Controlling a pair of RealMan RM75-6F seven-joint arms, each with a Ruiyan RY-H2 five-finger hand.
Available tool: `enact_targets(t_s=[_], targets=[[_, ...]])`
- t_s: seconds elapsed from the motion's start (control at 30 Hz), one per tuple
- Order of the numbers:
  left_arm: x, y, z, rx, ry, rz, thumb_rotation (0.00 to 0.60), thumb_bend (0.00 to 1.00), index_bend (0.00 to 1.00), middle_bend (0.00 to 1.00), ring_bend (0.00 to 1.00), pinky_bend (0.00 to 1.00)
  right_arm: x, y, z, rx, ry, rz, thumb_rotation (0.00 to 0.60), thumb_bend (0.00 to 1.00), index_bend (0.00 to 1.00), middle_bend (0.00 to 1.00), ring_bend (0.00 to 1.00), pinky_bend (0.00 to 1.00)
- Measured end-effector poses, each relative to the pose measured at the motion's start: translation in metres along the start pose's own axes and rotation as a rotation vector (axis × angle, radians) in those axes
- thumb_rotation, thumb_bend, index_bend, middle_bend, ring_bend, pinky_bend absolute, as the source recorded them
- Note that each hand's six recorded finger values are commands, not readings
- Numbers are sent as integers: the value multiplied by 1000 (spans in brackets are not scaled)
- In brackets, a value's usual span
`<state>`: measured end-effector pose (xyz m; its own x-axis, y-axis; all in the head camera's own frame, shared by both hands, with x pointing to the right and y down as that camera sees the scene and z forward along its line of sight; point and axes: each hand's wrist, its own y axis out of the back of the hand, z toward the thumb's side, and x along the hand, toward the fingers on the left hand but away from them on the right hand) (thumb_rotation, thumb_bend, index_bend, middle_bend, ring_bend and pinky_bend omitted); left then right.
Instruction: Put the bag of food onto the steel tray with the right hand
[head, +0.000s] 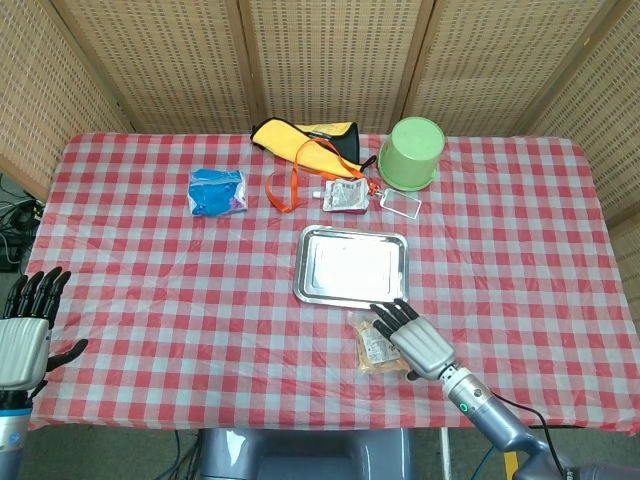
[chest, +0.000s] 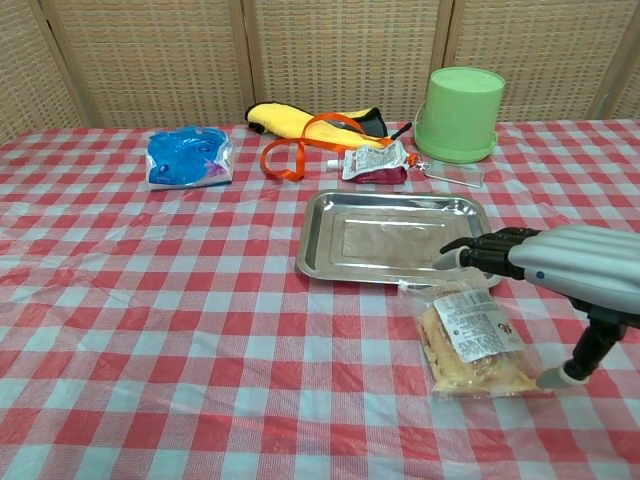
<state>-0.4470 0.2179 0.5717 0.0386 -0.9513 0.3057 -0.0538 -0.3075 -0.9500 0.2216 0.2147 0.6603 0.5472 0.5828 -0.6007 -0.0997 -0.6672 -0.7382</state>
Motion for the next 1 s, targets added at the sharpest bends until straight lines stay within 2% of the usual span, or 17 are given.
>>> enact_targets(t_s=[0.53, 0.7, 0.8, 0.9, 0.97, 1.0], targets=[[0, 0, -1, -2, 0, -2, 600, 65, 0, 0, 0, 0, -17, -8, 5, -50, -25, 40, 600, 111, 2, 0, 0, 0], [0, 0, -1, -3, 0, -3, 600, 65, 0, 0, 0, 0, -23, -15, 6, -63, -23, 50, 600, 111, 39, 0, 0, 0], [0, 0, -1, -4, 0, -3, 600, 65, 0, 0, 0, 0, -25, -17, 6, -75, -24, 51, 600, 115, 119, 4, 0, 21], [0, 0, -1, -4, 0, -2, 600, 66, 0, 0, 0, 0, -28, -18, 7, -85, -23, 38, 600, 120, 299, 108, 71, 183], [0, 0, 0, -4, -1, -3, 600, 65, 0, 0, 0, 0, -29, -17, 6, -88, -21, 23, 600, 121, 421, 240, 197, 331], [0, 0, 0, -3, -1, -4, 600, 65, 0, 0, 0, 0, -29, -17, 6, -90, -20, 12, 600, 122, 449, 281, 238, 368]])
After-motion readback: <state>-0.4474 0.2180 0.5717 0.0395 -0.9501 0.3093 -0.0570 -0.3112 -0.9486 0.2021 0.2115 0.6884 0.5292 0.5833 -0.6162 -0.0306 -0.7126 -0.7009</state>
